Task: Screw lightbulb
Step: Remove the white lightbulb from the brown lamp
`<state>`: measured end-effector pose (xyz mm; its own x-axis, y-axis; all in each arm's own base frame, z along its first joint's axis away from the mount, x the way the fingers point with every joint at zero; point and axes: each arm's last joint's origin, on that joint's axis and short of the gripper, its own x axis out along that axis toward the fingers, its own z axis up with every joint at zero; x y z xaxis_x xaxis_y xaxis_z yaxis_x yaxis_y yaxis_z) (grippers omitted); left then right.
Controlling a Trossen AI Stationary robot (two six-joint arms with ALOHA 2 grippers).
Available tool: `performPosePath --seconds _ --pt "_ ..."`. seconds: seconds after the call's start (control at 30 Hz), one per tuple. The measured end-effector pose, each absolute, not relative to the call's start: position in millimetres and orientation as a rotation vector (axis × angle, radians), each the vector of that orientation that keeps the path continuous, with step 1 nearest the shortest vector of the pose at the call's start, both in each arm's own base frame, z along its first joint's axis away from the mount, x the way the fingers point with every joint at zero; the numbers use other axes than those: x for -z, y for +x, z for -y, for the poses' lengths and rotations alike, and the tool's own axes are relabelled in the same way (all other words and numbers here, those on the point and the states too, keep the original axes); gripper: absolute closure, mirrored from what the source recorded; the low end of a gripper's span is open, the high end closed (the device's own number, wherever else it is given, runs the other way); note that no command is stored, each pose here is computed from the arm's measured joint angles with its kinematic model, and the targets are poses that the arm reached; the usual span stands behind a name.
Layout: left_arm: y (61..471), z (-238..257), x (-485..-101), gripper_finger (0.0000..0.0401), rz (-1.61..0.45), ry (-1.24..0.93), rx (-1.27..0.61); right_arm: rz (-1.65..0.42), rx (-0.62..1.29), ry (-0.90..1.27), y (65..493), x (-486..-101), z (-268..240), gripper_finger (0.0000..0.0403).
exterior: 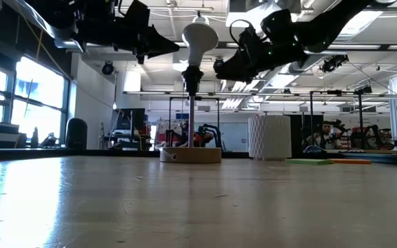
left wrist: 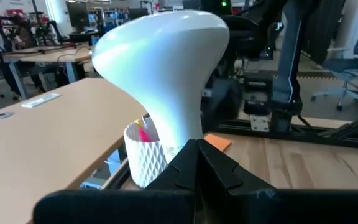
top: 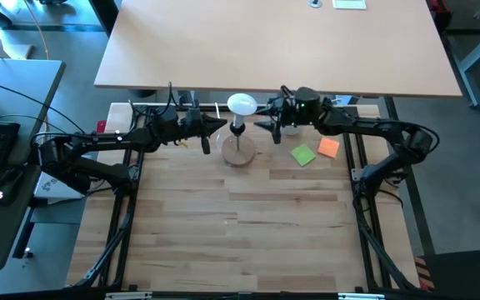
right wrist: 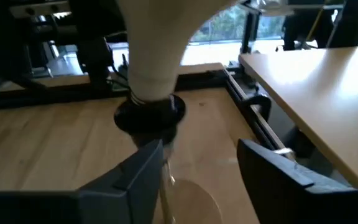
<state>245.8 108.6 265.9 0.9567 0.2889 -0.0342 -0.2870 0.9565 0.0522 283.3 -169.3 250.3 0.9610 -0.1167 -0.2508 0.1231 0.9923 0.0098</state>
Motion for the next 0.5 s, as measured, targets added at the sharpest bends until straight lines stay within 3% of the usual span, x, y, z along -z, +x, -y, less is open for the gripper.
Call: performPosePath --seconds 0.2,0.5 --pt "246 -109 -265 0.0401 -0.051 0.044 -0.292 -0.142 0.063 0.055 309 -233 168 0.0156" --pt "247 -109 -264 0.0401 -0.051 0.044 -0.292 -0.018 -0.064 0.115 323 -224 166 0.015"
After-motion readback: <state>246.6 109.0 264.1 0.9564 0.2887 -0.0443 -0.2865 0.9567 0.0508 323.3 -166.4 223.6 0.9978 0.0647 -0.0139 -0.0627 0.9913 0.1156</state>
